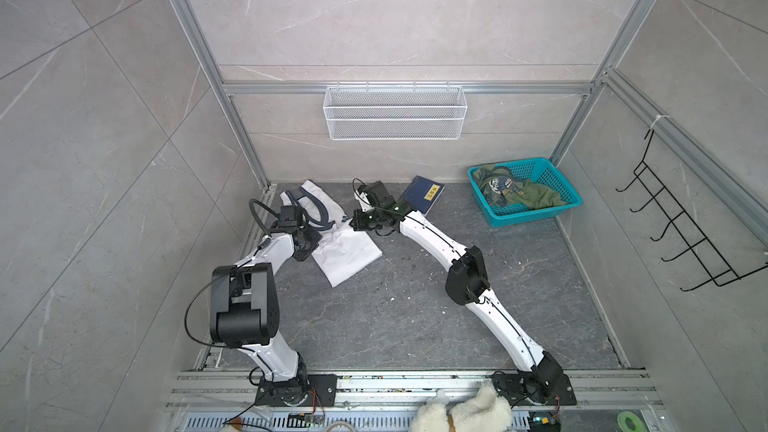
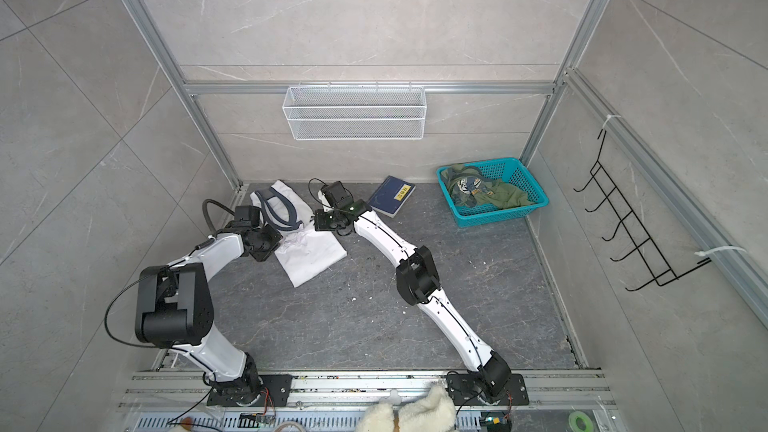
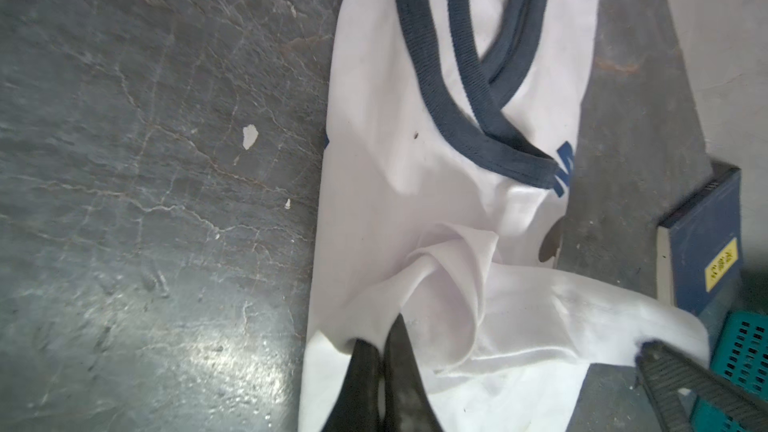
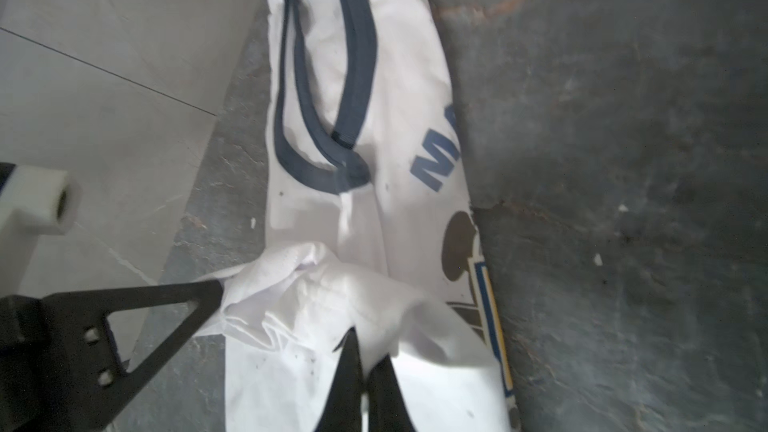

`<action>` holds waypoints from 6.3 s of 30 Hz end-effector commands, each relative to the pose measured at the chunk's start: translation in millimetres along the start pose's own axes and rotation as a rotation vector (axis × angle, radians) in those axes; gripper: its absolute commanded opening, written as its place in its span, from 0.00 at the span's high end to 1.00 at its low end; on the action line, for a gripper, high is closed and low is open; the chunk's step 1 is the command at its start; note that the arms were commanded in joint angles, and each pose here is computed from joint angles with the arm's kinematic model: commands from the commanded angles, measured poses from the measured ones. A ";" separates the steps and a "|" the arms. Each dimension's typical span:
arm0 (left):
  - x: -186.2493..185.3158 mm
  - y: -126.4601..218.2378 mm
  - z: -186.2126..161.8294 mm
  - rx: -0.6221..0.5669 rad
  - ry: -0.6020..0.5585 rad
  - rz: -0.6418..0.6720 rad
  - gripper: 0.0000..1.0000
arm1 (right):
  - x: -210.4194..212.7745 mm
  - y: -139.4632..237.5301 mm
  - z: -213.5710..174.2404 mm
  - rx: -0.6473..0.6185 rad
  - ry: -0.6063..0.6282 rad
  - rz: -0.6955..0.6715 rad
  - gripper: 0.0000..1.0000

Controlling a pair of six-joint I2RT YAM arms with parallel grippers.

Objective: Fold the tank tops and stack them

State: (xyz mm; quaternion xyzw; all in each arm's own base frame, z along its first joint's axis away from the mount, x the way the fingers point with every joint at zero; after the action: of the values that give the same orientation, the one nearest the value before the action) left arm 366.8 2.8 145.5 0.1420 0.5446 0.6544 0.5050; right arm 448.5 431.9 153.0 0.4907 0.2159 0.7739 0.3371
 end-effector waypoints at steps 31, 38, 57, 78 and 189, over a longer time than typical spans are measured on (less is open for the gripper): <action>-35.8 30.8 -184.5 0.247 -0.375 0.025 1.00 | -91.5 131.8 -177.4 0.078 -0.218 -0.344 1.00; -58.5 73.7 -162.7 0.115 -0.365 -0.082 1.00 | -63.1 183.4 -157.9 -0.059 -0.133 -0.315 1.00; -80.5 81.8 -109.4 -0.034 -0.366 -0.016 1.00 | -16.8 179.1 -87.1 -0.199 -0.014 -0.292 1.00; -77.8 22.6 -83.4 0.007 -0.316 0.099 0.95 | -30.3 115.3 -60.6 -0.182 0.044 -0.294 1.00; -83.3 68.3 -97.4 0.057 -0.284 -0.127 0.23 | -75.1 152.8 -36.3 -0.060 -0.072 -0.315 0.47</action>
State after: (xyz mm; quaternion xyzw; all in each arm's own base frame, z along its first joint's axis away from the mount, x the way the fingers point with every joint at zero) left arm 326.5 -102.6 204.4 0.2184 0.4635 0.6019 0.6126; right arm 408.3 286.6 171.8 0.4324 0.2916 0.6980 0.4908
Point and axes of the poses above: each gripper's point midway between its finger pads, its own y axis back along the fingers, its own x axis along the line the jaws close on, z = x × y, the point moved 9 cm from there along y, back along the fingers, and after that the axes turned 10 degrees about -y, right-handed, at the moved point
